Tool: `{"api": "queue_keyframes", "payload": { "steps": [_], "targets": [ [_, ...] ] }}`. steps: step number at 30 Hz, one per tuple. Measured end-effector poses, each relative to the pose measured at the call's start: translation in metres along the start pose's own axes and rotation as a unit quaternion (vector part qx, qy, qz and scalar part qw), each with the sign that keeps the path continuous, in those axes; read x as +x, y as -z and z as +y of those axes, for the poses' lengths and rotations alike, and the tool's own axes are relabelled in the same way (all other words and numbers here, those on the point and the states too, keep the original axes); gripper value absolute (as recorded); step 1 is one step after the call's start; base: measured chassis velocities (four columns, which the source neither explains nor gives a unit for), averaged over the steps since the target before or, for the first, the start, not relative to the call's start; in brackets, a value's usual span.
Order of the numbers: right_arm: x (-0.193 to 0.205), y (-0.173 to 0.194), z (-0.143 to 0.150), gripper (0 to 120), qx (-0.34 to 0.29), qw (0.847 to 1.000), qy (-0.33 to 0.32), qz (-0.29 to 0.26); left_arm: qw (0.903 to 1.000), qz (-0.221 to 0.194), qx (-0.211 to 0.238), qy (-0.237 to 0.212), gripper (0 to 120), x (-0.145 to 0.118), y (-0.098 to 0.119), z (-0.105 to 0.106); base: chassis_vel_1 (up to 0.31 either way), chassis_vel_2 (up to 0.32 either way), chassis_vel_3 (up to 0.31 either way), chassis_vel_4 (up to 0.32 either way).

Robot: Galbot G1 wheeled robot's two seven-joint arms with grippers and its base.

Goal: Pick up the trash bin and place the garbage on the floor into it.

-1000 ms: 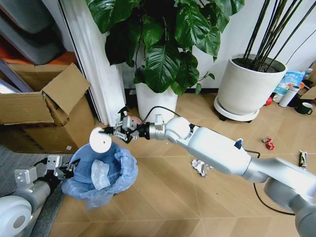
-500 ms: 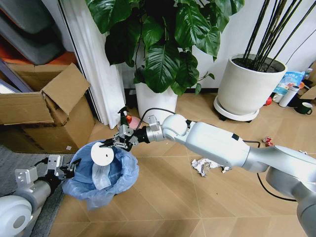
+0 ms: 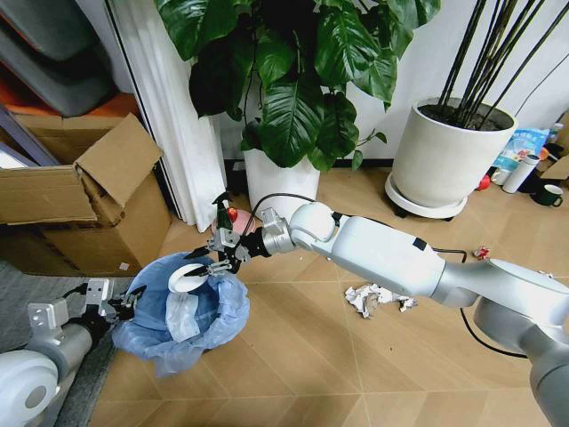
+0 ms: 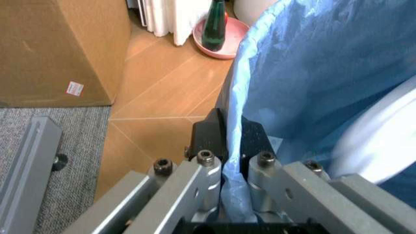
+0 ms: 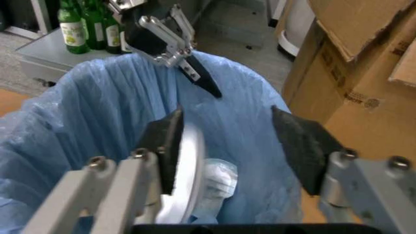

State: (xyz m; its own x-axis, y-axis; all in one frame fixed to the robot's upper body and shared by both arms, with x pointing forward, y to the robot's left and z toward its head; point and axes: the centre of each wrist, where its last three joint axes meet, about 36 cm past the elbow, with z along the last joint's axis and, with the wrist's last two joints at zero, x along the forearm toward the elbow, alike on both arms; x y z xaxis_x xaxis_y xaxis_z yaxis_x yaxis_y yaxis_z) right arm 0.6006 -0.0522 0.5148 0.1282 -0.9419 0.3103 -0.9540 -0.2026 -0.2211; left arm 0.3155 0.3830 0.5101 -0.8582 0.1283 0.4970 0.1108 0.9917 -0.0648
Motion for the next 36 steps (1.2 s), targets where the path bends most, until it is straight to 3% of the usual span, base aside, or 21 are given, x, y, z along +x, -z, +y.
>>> {"api": "queue_keyframes", "payload": {
  "steps": [3, 10, 14, 15, 17, 18, 21, 22, 24, 25, 26, 29, 30, 31, 32, 36],
  "targets": [
    [0.002, 0.0, -0.001, 68, -0.016, 1.0, 0.011, -0.004, 1.0, 0.0, 0.001, -0.001, 0, -0.001, 0.001, 0.0, 0.0, 0.0, 0.0, 0.0],
    [0.012, -0.004, -0.005, 91, -0.02, 1.0, -0.003, -0.004, 1.0, 0.001, 0.002, 0.0, 0, -0.001, 0.0, 0.001, 0.0, 0.0, 0.0, 0.0],
    [0.026, -0.019, 0.001, 99, -0.045, 0.994, -0.094, -0.03, 1.0, -0.002, 0.005, 0.003, 0, 0.0, 0.001, 0.002, 0.0, 0.0, 0.0, 0.0],
    [0.031, -0.028, 0.008, 100, -0.072, 0.985, -0.153, -0.046, 1.0, -0.003, 0.006, 0.003, 0, 0.0, 0.001, 0.002, 0.0, 0.0, 0.0, 0.0],
    [0.036, -0.041, 0.02, 100, -0.12, 0.952, -0.274, -0.067, 0.9999, -0.005, 0.008, 0.004, 0, 0.001, 0.002, 0.002, 0.0, 0.0, 0.0, 0.0],
    [0.036, -0.041, 0.02, 100, -0.12, 0.952, -0.274, -0.067, 0.9999, -0.005, 0.008, 0.004, 0, 0.001, 0.002, 0.002, 0.0, 0.0, 0.0, 0.0],
    [0.04, -0.07, 0.044, 100, -0.198, 0.887, -0.413, -0.06, 0.9999, -0.008, 0.009, 0.004, 0, 0.001, 0.003, 0.002, 0.0, 0.0, 0.0, 0.0],
    [0.04, -0.07, 0.044, 100, -0.198, 0.887, -0.413, -0.06, 0.9999, -0.008, 0.009, 0.004, 0, 0.001, 0.003, 0.002, 0.0, 0.0, 0.0, 0.0],
    [0.05, -0.103, 0.072, 100, -0.257, 0.827, -0.5, -0.011, 0.9999, -0.01, 0.008, 0.003, 0, 0.002, 0.005, 0.003, 0.0, 0.0, 0.0, 0.0],
    [0.052, -0.112, 0.08, 100, -0.271, 0.811, -0.518, 0.003, 0.9999, -0.01, 0.009, 0.002, 0, 0.002, 0.005, 0.002, 0.0, 0.0, 0.0, 0.0],
    [0.052, -0.112, 0.08, 100, -0.271, 0.811, -0.518, 0.003, 0.9999, -0.01, 0.009, 0.002, 0, 0.002, 0.005, 0.002, 0.0, 0.0, 0.0, 0.0],
    [0.071, -0.139, 0.101, 100, -0.315, 0.752, -0.578, 0.039, 0.9999, -0.012, 0.008, 0.001, 0, 0.004, 0.006, 0.001, 0.0, 0.0, 0.0, 0.0],
    [0.074, -0.142, 0.104, 100, -0.32, 0.744, -0.585, 0.043, 0.9999, -0.012, 0.008, 0.0, 0, 0.004, 0.006, 0.001, 0.0, 0.0, 0.0, 0.0],
    [0.084, -0.153, 0.117, 100, -0.345, 0.71, -0.611, 0.057, 0.9999, -0.011, 0.008, 0.0, 0, 0.004, 0.006, 0.0, 0.0, 0.0, 0.0, 0.0],
    [0.084, -0.153, 0.117, 100, -0.345, 0.71, -0.611, 0.057, 0.9999, -0.011, 0.008, 0.0, 0, 0.004, 0.006, 0.0, 0.0, 0.0, 0.0, 0.0],
    [0.11, -0.171, 0.152, 100, -0.383, 0.651, -0.65, 0.077, 0.9998, -0.016, 0.009, -0.002, 0, 0.005, 0.007, -0.001, 0.0, 0.0, 0.0, 0.0]
  ]
}}
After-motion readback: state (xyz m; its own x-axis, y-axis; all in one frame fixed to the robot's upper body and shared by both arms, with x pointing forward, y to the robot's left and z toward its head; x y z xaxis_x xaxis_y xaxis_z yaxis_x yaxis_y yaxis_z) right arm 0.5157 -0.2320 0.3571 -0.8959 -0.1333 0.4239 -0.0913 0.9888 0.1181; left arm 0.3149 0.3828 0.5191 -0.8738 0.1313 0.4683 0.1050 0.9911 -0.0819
